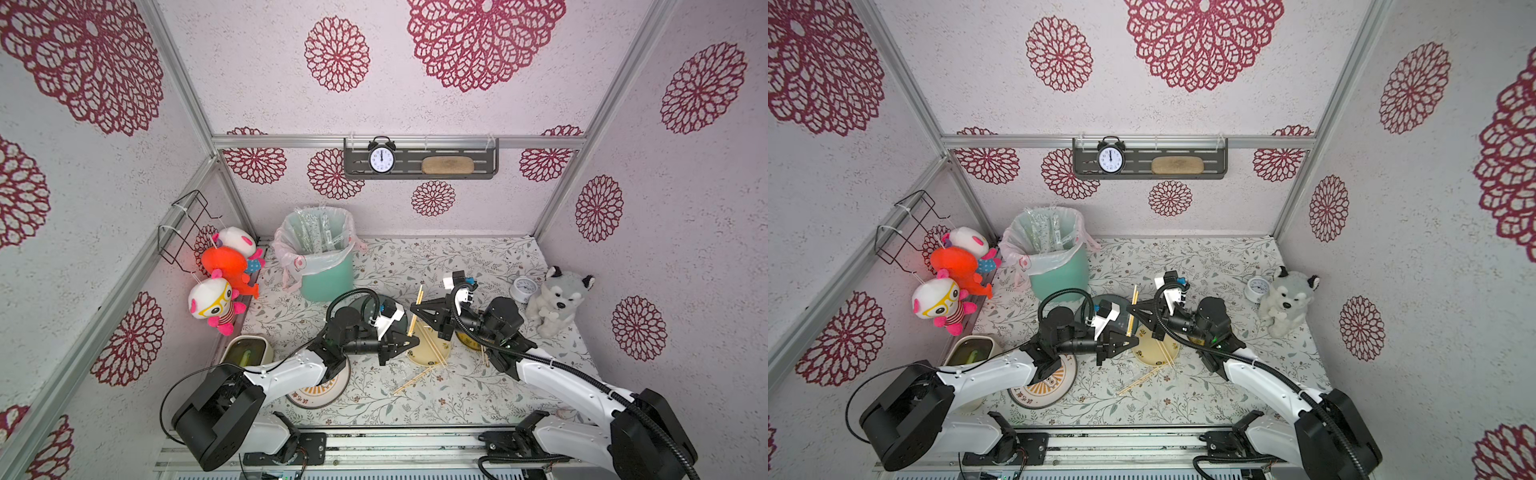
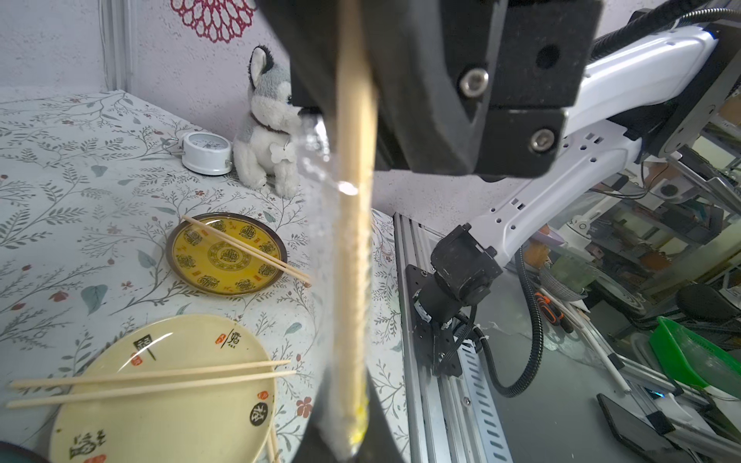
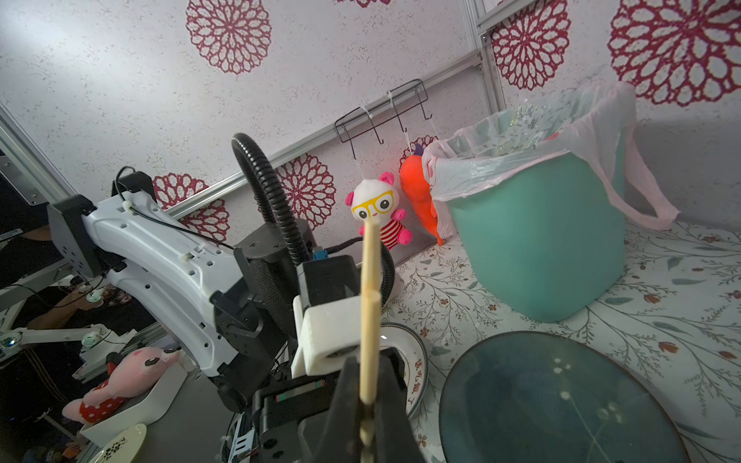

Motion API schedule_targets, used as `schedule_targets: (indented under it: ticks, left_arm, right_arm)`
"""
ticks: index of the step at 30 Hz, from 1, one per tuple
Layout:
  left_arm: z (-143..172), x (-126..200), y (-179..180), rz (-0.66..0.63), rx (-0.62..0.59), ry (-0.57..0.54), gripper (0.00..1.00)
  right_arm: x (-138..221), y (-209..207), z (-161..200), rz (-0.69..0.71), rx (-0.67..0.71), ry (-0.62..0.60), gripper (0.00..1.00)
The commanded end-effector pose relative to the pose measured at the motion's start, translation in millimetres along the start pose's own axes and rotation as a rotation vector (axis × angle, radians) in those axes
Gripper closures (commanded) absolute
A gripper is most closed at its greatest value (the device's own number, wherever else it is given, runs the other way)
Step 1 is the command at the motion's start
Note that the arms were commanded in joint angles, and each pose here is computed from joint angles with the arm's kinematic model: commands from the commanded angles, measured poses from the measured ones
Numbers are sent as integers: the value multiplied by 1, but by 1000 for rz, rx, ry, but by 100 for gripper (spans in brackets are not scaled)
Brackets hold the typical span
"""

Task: Remove the packaging of disposable chopsticks
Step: Remove the packet bag from the disposable chopsticks.

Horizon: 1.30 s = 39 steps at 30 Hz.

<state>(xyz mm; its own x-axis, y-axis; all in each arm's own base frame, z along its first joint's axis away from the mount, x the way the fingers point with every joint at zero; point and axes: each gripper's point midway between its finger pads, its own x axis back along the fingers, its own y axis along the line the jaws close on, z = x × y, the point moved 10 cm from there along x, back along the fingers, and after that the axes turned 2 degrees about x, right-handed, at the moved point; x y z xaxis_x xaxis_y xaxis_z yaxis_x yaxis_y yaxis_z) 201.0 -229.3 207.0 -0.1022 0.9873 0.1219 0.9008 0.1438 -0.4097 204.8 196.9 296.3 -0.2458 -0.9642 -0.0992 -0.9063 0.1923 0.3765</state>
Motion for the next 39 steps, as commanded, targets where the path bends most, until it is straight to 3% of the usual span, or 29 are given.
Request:
schedule_targets:
  ticks: [1,4,7,8,9,10,15,16,17,18,22,25,32,34,36,39]
  left_arm:
    - [29,3,10,-41,115,81,93]
    - [32,5,8,-36,113,86,90]
    - [33,8,8,-57,110,85,71]
    - [32,9,7,-63,105,83,74]
    - [32,10,5,-60,96,81,90]
    - [31,12,4,-64,94,76,100]
    - [29,16,4,-96,86,57,100]
    - [28,18,4,-102,86,49,89]
    - [27,19,3,-100,83,44,90]
    - [25,20,0,-79,74,44,100]
    - [31,25,-1,-114,71,63,100]
    - [53,35,3,-151,115,58,100]
    - [77,55,-3,-216,169,-88,100]
    - [78,62,-5,-245,171,-134,100]
    - [60,73,-8,-266,152,-253,100]
    - [14,89,-13,-406,161,-331,100]
  right_arm:
    - [10,27,-60,-41,208,-202,100]
    - [12,27,-59,-30,207,-208,100]
    - [14,30,-61,-20,218,-203,100]
    - [14,30,-63,-15,223,-203,100]
    - [14,31,-64,-18,220,-204,100]
    - [13,31,-64,-27,215,-202,100]
    - [13,29,-62,-13,212,-194,100]
    - [13,29,-62,-19,211,-192,100]
    - [12,28,-61,-21,207,-191,100]
    - [12,28,-61,-23,206,-195,100]
    - [19,31,-68,30,237,-194,100]
    - [28,29,-91,90,262,-212,100]
    - [36,26,-153,35,272,-293,100]
    - [32,24,-161,66,252,-275,100]
    - [25,10,-155,144,181,-186,100]
    - [0,-9,-120,364,73,41,100]
